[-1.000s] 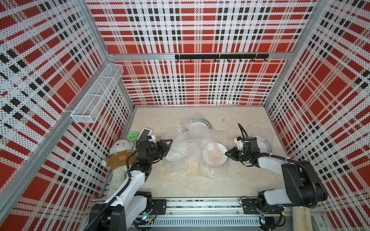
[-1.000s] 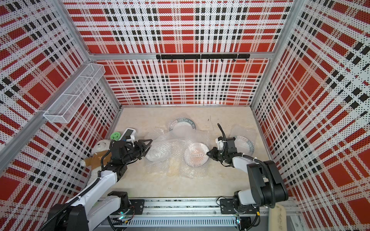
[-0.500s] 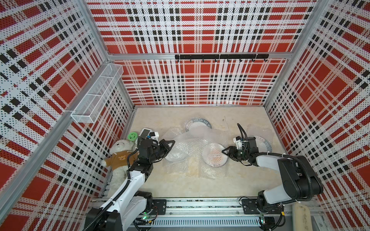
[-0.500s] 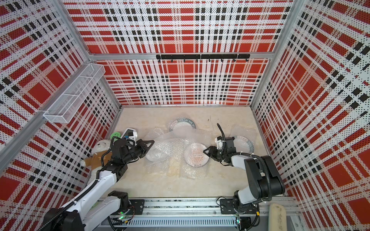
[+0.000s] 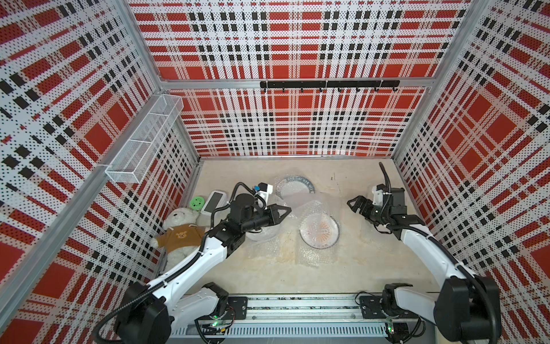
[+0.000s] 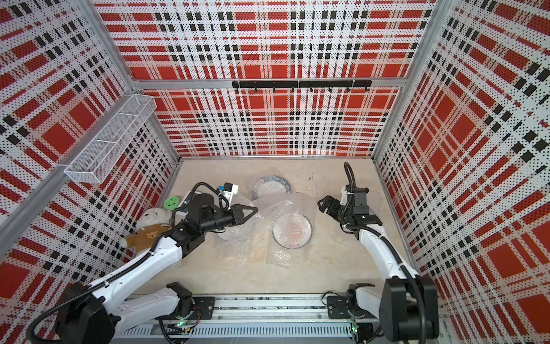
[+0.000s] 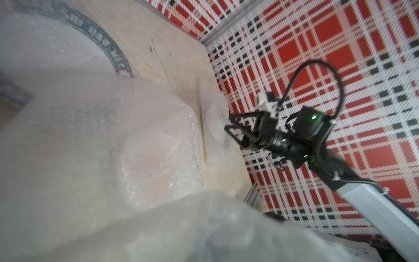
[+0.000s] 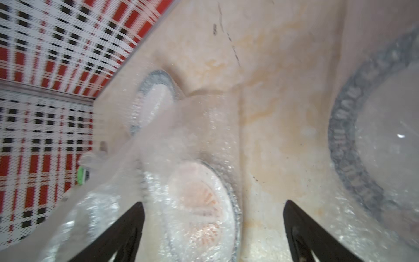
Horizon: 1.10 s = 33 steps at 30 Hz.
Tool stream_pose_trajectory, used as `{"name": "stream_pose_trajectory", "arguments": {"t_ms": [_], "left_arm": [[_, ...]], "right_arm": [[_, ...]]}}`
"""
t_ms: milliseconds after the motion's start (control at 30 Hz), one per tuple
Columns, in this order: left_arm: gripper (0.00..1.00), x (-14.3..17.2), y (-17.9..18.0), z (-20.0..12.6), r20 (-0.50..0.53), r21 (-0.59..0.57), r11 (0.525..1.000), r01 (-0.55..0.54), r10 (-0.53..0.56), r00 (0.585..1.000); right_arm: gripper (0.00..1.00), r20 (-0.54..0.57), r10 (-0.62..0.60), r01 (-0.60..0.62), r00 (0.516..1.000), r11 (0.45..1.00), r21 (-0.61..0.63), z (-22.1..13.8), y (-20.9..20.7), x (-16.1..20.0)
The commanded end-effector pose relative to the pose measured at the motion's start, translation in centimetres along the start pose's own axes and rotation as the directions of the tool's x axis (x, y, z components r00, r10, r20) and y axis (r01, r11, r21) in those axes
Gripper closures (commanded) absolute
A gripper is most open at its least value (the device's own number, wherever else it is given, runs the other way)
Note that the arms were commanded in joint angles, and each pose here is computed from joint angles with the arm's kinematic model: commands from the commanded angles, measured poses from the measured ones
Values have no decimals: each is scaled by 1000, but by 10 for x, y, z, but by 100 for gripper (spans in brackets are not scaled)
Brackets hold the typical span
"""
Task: Unpack dinner plates from bubble wrap
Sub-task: Unwrap the bubble wrap at the center of the board.
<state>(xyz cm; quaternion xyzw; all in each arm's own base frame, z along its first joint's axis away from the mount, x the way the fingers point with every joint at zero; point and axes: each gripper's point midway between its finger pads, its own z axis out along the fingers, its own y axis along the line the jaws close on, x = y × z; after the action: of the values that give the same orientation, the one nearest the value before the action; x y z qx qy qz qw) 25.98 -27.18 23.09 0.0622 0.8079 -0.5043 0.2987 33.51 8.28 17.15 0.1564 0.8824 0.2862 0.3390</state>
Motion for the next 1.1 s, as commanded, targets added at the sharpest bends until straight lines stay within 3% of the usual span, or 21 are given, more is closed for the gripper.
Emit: {"name": "stream_pose_trajectory", "arguments": {"t_ms": [0,167,367,533,800,900,1067], "left_arm": [[100,23,-8,22,-74,-2,996,-92,91,993],[100,67,-12,61,-182,28,994,-109,113,977],[100,96,-1,84,-238,45,997,-60,70,969],[100,103,1,91,-249,56,997,-55,67,966],[100,114,19,100,-276,18,999,-45,48,960],[100,118,22,103,-283,20,999,-41,45,958],[100,120,22,108,-280,43,999,-23,34,959]], "right_arm": [[0,-77,-46,37,996,994,-107,-13,31,14],[0,-189,-158,127,969,978,-164,-10,64,49],[0,-277,-162,125,947,981,-146,12,55,83],[4,-314,-189,172,931,982,-79,30,44,93],[10,-340,-214,161,916,971,-179,48,69,104],[11,-349,-232,180,908,968,-173,49,74,110],[20,-370,-212,171,904,975,-141,56,64,118]]}}
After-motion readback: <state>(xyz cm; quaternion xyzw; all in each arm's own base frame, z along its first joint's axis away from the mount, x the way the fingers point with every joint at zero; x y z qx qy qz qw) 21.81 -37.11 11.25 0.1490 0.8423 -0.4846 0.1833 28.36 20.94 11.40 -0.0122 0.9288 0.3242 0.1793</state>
